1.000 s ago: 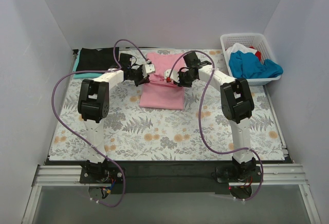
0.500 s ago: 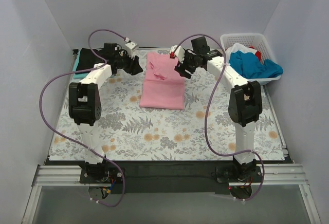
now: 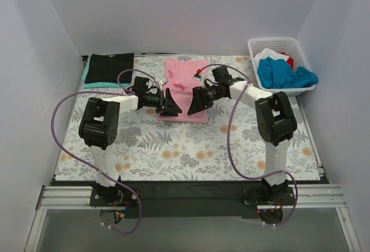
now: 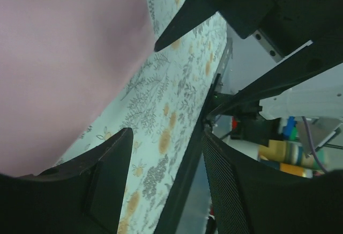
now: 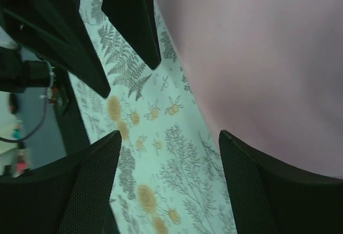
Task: Fold and stack the t-shirts
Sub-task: Fold the tshirt
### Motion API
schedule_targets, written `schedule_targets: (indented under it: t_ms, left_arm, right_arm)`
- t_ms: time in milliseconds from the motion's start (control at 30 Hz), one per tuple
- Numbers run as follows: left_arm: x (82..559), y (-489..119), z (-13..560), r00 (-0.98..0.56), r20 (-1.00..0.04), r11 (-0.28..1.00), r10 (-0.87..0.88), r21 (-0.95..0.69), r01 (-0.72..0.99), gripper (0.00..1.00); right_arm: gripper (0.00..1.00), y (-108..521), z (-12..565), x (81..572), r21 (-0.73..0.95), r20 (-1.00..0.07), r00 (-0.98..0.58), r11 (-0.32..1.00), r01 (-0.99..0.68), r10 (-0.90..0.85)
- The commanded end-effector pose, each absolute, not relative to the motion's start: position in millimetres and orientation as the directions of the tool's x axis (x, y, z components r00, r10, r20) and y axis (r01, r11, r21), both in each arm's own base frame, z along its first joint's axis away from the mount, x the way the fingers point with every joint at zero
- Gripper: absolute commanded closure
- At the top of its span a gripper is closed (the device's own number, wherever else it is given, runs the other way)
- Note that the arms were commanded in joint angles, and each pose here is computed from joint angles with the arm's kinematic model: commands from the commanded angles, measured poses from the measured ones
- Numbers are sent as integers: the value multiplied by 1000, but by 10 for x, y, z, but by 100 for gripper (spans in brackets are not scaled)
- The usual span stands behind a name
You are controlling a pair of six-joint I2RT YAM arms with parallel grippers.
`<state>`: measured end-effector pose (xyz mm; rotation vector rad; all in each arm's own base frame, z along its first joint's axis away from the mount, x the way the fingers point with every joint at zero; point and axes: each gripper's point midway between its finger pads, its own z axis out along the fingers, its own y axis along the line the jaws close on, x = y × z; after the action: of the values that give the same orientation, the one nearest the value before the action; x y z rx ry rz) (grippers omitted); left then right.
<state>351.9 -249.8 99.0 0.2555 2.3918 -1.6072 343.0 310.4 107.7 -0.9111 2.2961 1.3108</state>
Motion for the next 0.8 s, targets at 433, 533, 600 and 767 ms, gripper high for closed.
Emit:
schedule_targets:
  t_ms: [433,533,600,767]
  left_arm:
    - [3514,-2110,209,-965,42,359,-260,-923,-137,45]
    - [3456,-2043,176,-957,43,380,-286,-912,-155,45]
    - [3442,-1982,163,-952,38,394,-305,-905,-162,44]
    - [3320,-1882,151,-939,78,386,-336,-898,-213,44]
  right_arm:
    - [20,2730,-14,3335,840,-172,-980,504,-200,-102]
    - [20,2595,-124,3313,811,-147,-986,560,-169,-84]
    - [19,2540,-154,3301,790,-163,-981,583,-192,-104]
    - [19,2467,-83,3237,761,-189,-968,598,-252,-166]
